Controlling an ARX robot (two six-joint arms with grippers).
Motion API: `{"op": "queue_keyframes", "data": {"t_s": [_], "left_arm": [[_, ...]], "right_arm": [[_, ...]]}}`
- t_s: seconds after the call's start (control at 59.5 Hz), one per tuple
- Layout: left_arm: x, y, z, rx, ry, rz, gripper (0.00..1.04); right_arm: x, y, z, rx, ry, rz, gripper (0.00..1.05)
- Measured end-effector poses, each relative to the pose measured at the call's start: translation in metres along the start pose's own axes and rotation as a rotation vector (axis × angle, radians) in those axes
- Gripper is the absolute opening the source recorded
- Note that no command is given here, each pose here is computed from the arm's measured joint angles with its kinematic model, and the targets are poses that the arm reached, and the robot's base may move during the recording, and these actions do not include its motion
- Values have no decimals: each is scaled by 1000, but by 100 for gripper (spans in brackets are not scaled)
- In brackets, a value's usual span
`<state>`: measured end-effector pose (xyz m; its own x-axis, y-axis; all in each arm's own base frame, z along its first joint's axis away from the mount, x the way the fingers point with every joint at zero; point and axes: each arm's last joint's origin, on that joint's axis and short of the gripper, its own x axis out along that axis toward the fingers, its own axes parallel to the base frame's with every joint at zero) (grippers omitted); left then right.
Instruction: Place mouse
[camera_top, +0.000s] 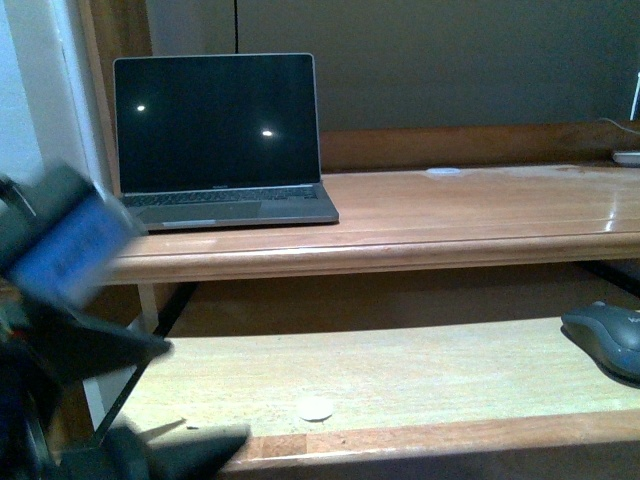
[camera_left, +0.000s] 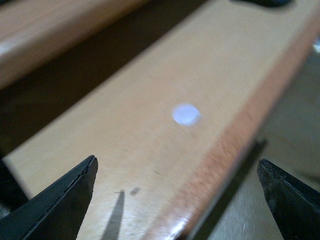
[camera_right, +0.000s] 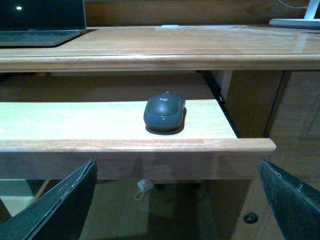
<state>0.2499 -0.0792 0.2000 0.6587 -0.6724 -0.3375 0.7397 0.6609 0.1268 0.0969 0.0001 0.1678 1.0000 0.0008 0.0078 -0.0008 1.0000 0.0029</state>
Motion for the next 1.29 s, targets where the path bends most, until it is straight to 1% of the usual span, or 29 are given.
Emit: {"op": "queue_keyframes", "data": {"t_s": [0.05,0.084,0.151,0.185,0.202,0.218,0.235,0.252,0.269,0.286,0.303,0.319,0.336,0.37,0.403,0.454,0.504,0.605,0.672,0.773,0.807,0.874,0.941,1.059,1.176,1.294], "left_arm": [[-12,2,14,-114,-51,84,97],[-18,3,21,-194,-84,107,97],[-21,2,24,-270,-105,113,97],[-21,2,24,-281,-110,141,96],[-19,1,23,-269,-128,219,93],[-19,1,23,-262,-144,263,92],[-19,1,21,-253,-169,353,88],[-20,0,20,-248,-186,377,86],[-22,0,16,-247,-205,476,83],[-24,0,14,-247,-216,515,81],[-27,-1,11,-249,-234,586,78],[-29,-1,9,-251,-243,619,76],[-33,-2,6,-254,-258,670,72],[-40,-2,2,-261,-267,743,67],[-46,-1,-2,-266,-271,788,62],[-52,-3,-7,-268,-276,804,55],[-58,-6,-14,-268,-273,801,46],[-67,-10,-25,-269,-267,797,30],[-73,-13,-30,-268,-269,795,19],[-82,-16,-38,-269,-269,803,3],[-86,-19,-41,-268,-269,801,3],[-91,-22,-46,-270,-266,804,3],[-97,-26,-51,-269,-267,801,3],[-106,-27,-58,-267,-269,782,3],[-113,-28,-63,-271,-266,809,3],[-115,-32,-67,-267,-274,804,3]], "right_arm": [[0,0,0,0,0,0,97],[0,0,0,0,0,0,97],[0,0,0,0,0,0,97],[0,0,0,0,0,0,97],[0,0,0,0,0,0,97],[0,0,0,0,0,0,97],[0,0,0,0,0,0,97],[0,0,0,0,0,1,97],[0,0,0,0,0,0,97],[0,0,0,0,0,0,97],[0,0,0,11,11,-13,97],[1,0,-1,16,29,-17,97],[1,-1,-2,43,67,-66,97],[3,-3,0,76,106,-101,97],[8,-6,5,113,127,-137,97],[16,-10,13,138,133,-157,97],[29,-15,26,149,114,-175,97],[59,-21,54,135,53,-183,97],[82,-21,68,111,35,-170,97],[120,-14,80,77,87,-120,97],[139,-7,81,54,129,-90,97],[159,2,81,16,198,-50,97],[179,10,86,-27,254,-31,97],[194,12,88,-81,337,-33,97],[201,11,79,-124,429,-30,97],[208,10,70,-153,501,-41,97]]}}
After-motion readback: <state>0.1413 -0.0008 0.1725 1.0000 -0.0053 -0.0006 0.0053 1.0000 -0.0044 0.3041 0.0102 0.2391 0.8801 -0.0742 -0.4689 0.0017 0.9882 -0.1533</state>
